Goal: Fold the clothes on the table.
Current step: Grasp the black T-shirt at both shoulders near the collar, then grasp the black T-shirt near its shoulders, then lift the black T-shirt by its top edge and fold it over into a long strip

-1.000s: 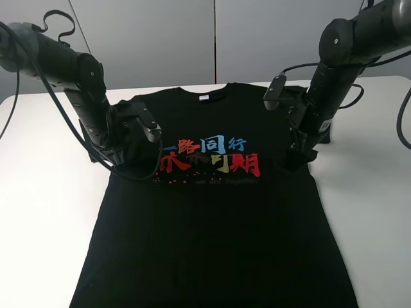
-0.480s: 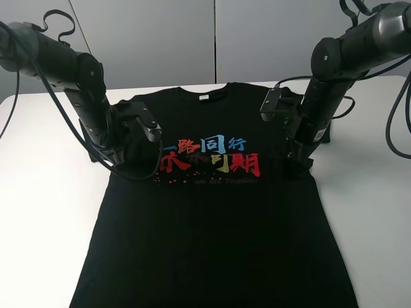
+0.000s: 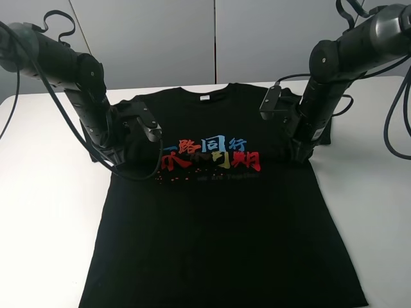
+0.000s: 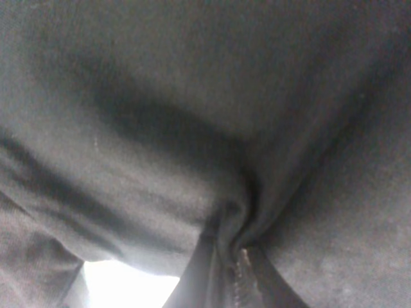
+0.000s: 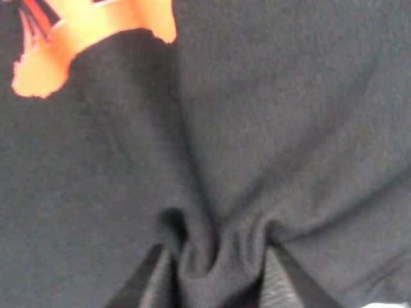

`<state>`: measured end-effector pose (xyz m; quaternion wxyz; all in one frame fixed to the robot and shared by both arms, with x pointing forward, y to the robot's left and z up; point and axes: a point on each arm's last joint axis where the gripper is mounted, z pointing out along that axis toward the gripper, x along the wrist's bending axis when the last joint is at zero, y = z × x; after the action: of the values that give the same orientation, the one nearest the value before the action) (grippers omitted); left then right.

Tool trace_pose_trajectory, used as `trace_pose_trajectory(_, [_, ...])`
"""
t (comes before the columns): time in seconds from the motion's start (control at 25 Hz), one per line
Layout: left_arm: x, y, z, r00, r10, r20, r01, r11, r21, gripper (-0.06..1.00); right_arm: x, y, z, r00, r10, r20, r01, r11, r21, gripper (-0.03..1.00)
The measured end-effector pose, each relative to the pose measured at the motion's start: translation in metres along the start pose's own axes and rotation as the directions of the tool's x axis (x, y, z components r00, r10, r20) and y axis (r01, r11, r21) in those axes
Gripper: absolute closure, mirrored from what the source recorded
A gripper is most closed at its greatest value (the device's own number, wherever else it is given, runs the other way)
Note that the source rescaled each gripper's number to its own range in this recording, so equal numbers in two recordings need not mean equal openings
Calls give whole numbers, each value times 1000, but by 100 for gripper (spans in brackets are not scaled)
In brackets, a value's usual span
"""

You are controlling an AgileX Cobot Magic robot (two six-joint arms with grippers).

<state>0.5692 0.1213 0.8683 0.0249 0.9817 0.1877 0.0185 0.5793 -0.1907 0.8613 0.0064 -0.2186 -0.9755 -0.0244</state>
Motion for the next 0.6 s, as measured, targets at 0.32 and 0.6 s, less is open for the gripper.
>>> trace_pose_trajectory(0.32, [0, 0, 0, 1000, -1, 0, 1, 1000, -2, 94, 4, 0, 1, 1000, 21, -20, -21, 1000, 3, 97])
trace_pose_trajectory(0.6, [0, 0, 0, 999, -32, 0, 32, 999, -2, 94, 3, 1, -3, 996, 86, 1, -86, 996, -17, 97])
